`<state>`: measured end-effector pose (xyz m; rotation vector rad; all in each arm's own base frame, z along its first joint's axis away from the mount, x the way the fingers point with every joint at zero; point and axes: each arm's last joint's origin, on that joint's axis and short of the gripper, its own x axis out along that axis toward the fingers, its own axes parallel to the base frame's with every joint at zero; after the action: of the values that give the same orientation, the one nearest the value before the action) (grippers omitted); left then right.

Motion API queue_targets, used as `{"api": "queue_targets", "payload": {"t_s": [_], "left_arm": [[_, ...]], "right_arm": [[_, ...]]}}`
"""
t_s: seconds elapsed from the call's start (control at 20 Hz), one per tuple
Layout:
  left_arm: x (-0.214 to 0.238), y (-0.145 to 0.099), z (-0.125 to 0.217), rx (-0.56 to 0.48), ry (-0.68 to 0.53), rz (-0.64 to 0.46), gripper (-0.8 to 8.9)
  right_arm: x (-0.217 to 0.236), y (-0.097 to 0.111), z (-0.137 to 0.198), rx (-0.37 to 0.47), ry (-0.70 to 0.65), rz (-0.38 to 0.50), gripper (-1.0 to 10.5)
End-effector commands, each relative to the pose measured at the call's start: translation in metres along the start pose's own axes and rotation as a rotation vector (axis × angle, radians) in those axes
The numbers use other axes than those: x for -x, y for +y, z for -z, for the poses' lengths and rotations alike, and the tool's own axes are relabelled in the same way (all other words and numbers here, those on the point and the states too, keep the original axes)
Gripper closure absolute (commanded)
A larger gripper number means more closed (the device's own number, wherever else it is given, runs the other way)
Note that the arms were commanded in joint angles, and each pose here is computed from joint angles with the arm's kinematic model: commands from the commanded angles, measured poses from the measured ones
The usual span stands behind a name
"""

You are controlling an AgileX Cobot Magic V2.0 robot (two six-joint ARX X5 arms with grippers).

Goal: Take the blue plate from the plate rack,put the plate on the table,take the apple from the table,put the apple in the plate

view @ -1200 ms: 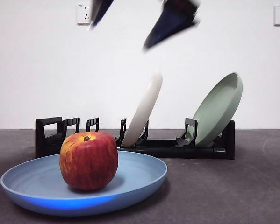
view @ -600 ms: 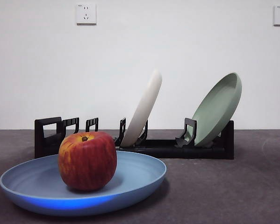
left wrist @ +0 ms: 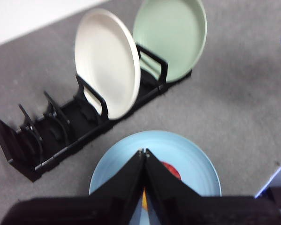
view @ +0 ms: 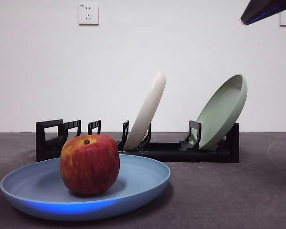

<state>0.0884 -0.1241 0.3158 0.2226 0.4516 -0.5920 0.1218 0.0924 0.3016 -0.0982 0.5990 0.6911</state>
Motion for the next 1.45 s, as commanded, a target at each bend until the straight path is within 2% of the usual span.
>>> {"api": "queue_targets", "payload": {"t_s": [0.05, 0.5, 0.6, 0.75, 0.85, 0.95, 1.05, 1.25, 1.45], "left_arm": [[-0.003, -0.001, 0.002, 0.005, 0.029, -0.007, 8.15], [-0.003, 0.0, 0.002, 0.003, 0.033, -0.013, 8.15], [0.002, 0.005, 0.002, -0.029, 0.012, -0.032, 8.15], [0.007, 0.028, -0.005, 0.082, -0.099, -0.142, 8.15], [0.006, 0.053, -0.004, 0.225, -0.216, -0.229, 8.15], [0.009, 0.074, 0.016, 0.327, -0.278, -0.272, 8.15], [0.01, 0.084, 0.046, 0.369, -0.298, -0.321, 8.15], [0.008, 0.09, 0.108, 0.416, -0.31, -0.477, 8.15], [-0.003, 0.092, 0.149, 0.43, -0.296, -0.573, 8.15]], "right_arm": [[0.0, 0.0, 0.0, -0.052, -0.005, 0.003, 9.5], [0.001, 0.0, 0.0, -0.052, -0.012, 0.002, 9.5], [0.001, 0.0, 0.0, -0.052, -0.012, 0.002, 9.5], [0.001, 0.0, 0.0, -0.052, -0.012, 0.002, 9.5], [0.001, 0.0, 0.0, -0.052, -0.012, 0.002, 9.5], [0.001, 0.0, 0.0, -0.052, -0.012, 0.002, 9.5], [0.001, 0.0, 0.0, -0.052, -0.012, 0.002, 9.5], [0.001, 0.0, 0.0, -0.052, -0.012, 0.002, 9.5], [0.001, 0.0, 0.0, -0.052, -0.012, 0.002, 9.5]]}}
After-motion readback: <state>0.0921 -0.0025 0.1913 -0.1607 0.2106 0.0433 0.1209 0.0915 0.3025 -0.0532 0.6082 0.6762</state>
